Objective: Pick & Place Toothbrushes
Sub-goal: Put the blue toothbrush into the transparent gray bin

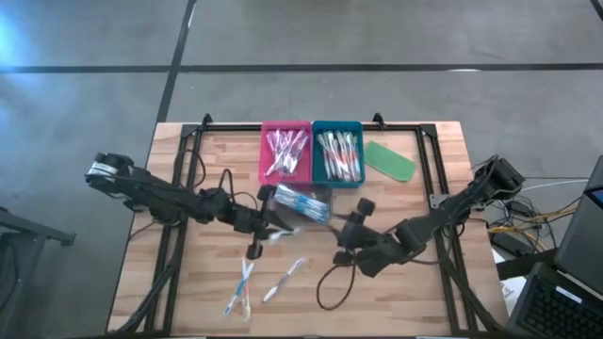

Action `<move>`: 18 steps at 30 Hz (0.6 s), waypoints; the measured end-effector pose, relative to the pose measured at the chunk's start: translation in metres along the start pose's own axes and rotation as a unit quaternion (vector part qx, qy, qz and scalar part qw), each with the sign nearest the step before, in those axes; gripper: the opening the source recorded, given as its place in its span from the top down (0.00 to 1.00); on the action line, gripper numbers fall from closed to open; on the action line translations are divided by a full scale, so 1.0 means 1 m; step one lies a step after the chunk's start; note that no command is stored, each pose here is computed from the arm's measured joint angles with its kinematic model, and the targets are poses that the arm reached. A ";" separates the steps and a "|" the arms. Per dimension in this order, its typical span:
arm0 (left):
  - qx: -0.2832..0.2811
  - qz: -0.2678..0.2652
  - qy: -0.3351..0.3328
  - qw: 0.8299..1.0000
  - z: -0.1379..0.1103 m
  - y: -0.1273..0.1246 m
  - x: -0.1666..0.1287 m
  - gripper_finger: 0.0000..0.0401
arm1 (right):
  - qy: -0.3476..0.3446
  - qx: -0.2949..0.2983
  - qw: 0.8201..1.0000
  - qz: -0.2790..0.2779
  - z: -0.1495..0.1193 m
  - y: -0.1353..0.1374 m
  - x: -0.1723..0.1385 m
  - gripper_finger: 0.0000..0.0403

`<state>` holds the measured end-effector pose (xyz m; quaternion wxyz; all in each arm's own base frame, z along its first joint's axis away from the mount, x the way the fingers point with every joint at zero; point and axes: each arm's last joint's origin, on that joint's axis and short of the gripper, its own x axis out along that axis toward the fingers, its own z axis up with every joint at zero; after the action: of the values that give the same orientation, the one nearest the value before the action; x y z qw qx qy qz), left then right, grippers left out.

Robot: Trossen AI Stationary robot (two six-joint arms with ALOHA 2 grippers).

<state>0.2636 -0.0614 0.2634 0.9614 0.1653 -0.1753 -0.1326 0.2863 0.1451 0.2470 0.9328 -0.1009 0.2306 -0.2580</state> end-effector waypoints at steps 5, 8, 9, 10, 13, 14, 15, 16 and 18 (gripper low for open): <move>0.001 -0.019 -0.010 1.000 -0.005 -0.003 0.002 0.93 | -0.066 -0.017 0.992 0.102 0.015 0.011 0.000 0.56; -0.004 -0.041 -0.021 0.999 -0.004 -0.003 0.008 0.93 | -0.100 -0.017 0.989 0.106 0.021 0.012 0.000 0.54; -0.003 -0.047 -0.024 0.999 -0.004 -0.003 0.010 0.93 | -0.109 -0.014 0.988 0.107 0.022 0.012 0.000 0.53; -0.001 -0.051 -0.025 0.998 -0.004 -0.003 0.013 0.93 | -0.118 -0.010 0.987 0.107 0.024 0.012 -0.001 0.53; 0.004 -0.054 -0.021 0.998 -0.008 -0.004 0.019 0.93 | -0.132 -0.009 0.985 0.107 0.024 0.012 0.000 0.51; 0.004 -0.054 -0.019 0.998 -0.010 -0.005 0.022 0.93 | -0.133 -0.010 0.985 0.109 0.023 0.012 0.000 0.51; 0.006 -0.055 -0.018 0.998 -0.012 -0.005 0.024 0.93 | -0.132 -0.011 0.985 0.110 0.022 0.013 0.001 0.51; 0.009 -0.054 -0.019 0.998 -0.013 -0.005 0.027 0.93 | -0.131 -0.014 0.985 0.116 0.021 0.013 0.001 0.51; 0.021 -0.053 -0.020 0.998 -0.015 -0.005 0.033 0.93 | -0.131 -0.016 0.982 0.133 0.021 0.014 0.001 0.52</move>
<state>0.2979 -0.0720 0.2579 0.9455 0.1923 -0.1882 -0.1832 0.3030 0.1582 0.2604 0.9793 -0.1172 0.1215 -0.1121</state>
